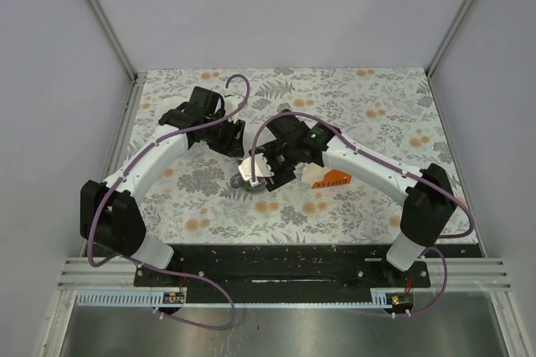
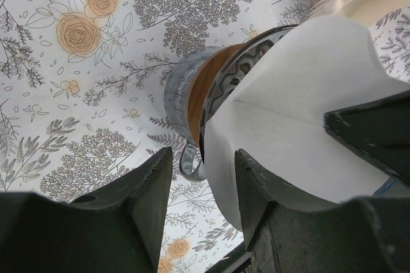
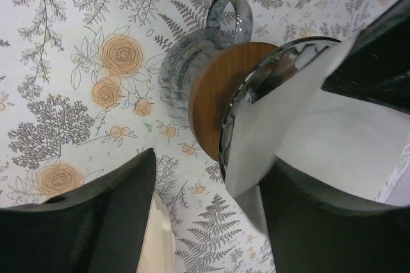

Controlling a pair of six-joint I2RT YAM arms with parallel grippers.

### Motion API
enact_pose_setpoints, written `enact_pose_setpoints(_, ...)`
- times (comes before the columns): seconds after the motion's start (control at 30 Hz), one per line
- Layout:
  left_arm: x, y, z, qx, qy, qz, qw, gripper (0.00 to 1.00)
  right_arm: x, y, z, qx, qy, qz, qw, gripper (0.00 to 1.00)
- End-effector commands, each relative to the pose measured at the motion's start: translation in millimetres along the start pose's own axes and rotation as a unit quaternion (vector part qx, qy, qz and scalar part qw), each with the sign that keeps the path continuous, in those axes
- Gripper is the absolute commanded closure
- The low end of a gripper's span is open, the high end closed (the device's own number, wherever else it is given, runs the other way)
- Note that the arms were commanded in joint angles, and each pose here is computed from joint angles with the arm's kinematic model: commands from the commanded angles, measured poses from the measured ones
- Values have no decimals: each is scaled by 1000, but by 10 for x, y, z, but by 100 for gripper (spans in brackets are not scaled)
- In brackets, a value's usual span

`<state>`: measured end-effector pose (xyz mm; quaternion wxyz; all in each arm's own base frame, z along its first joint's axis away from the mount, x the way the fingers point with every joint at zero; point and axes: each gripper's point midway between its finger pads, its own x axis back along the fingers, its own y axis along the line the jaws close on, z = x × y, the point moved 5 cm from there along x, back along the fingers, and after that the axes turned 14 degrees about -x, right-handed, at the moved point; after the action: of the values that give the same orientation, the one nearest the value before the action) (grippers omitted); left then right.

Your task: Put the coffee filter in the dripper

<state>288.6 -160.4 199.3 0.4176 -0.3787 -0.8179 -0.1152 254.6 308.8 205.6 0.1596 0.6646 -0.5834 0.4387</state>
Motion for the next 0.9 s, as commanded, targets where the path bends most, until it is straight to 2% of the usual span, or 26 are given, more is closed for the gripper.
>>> enact_pose_setpoints(0.0,20,29,-139,-17,-26,-10,999,52,-96,-45,-10,12,15,-7,1000,37)
enact_pose_setpoints(0.1,8,31,-130,-17,-24,-10,1000,52,-155,-38,25,10,19,-12,1000,53)
enact_pose_setpoints(0.37,-12,29,-128,-16,-22,-5,1000,52,-300,-69,15,19,26,-8,999,53)
enact_pose_setpoints(0.6,11,14,-153,-20,-28,1,999,52,-357,-74,71,15,52,-19,998,76)
enact_pose_setpoints(0.87,174,24,-309,-23,-48,2,999,48,-344,-11,127,18,74,-35,996,93)
